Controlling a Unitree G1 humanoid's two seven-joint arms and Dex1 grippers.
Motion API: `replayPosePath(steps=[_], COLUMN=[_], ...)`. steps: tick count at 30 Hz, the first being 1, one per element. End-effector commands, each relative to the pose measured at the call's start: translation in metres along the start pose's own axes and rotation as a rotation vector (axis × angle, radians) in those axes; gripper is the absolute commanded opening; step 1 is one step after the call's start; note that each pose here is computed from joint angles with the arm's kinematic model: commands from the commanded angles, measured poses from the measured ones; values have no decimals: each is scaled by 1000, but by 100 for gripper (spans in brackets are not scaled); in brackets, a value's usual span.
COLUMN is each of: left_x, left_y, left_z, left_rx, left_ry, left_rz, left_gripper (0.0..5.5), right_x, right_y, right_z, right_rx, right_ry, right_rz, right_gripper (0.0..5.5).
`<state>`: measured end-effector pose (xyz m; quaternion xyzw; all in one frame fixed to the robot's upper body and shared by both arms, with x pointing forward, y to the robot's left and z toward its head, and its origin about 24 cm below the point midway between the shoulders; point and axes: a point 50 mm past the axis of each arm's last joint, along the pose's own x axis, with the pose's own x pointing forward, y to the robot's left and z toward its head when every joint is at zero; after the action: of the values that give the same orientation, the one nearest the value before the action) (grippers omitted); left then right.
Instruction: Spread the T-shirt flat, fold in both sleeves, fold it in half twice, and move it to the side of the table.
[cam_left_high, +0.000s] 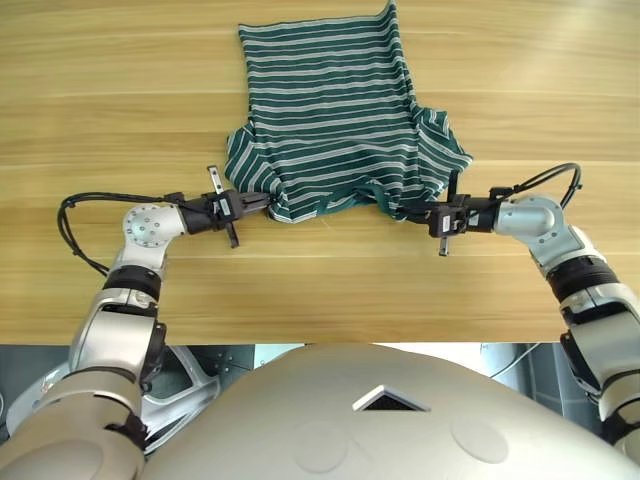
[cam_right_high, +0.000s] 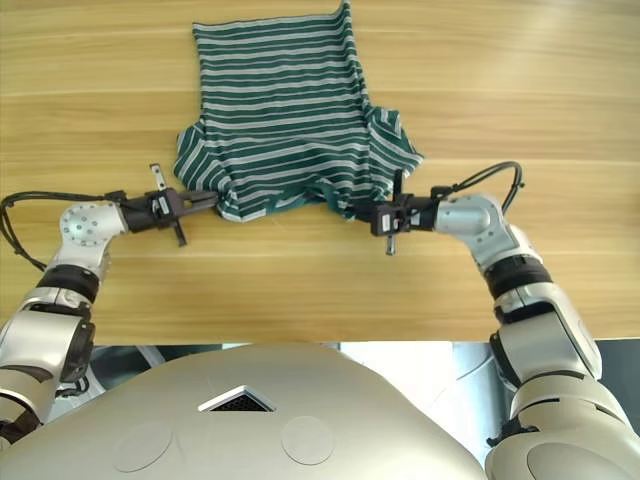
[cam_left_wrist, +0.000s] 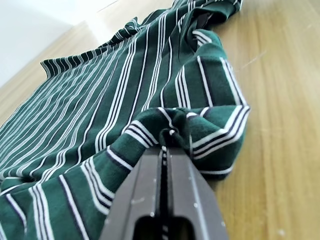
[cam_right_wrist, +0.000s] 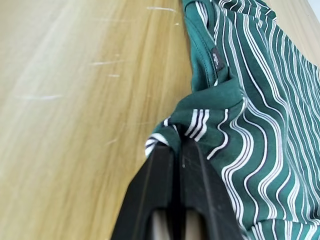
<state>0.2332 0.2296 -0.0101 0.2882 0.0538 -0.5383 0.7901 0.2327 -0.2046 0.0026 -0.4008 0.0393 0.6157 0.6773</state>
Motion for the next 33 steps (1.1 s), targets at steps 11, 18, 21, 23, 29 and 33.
replayPosePath(steps=[11, 18, 21, 23, 29, 33], left_x=[-86, -74, -73, -75, -95, -105], left_y=[-18, -37, -47, -49, -50, -55], left_z=[31, 32, 29, 26, 22, 20], left_rx=[-14, -29, -36, -42, -33, -59], left_ry=[-154, -159, -122, -88, 74, 122], left_rz=[-15, -88, -148, -170, -221, -222], left_gripper=[2, 2, 0, 57, 146, 206], right_x=[-24, -17, -19, -22, -34, -38], right_y=[71, 88, 92, 93, 90, 89], right_z=[22, 37, 42, 46, 50, 51], right_rx=[105, 124, 142, 155, 183, 179], right_ry=[-55, -101, -114, -127, -111, -107], right_rz=[282, 383, 417, 423, 436, 436], right_gripper=[0, 0, 22, 64, 155, 218])
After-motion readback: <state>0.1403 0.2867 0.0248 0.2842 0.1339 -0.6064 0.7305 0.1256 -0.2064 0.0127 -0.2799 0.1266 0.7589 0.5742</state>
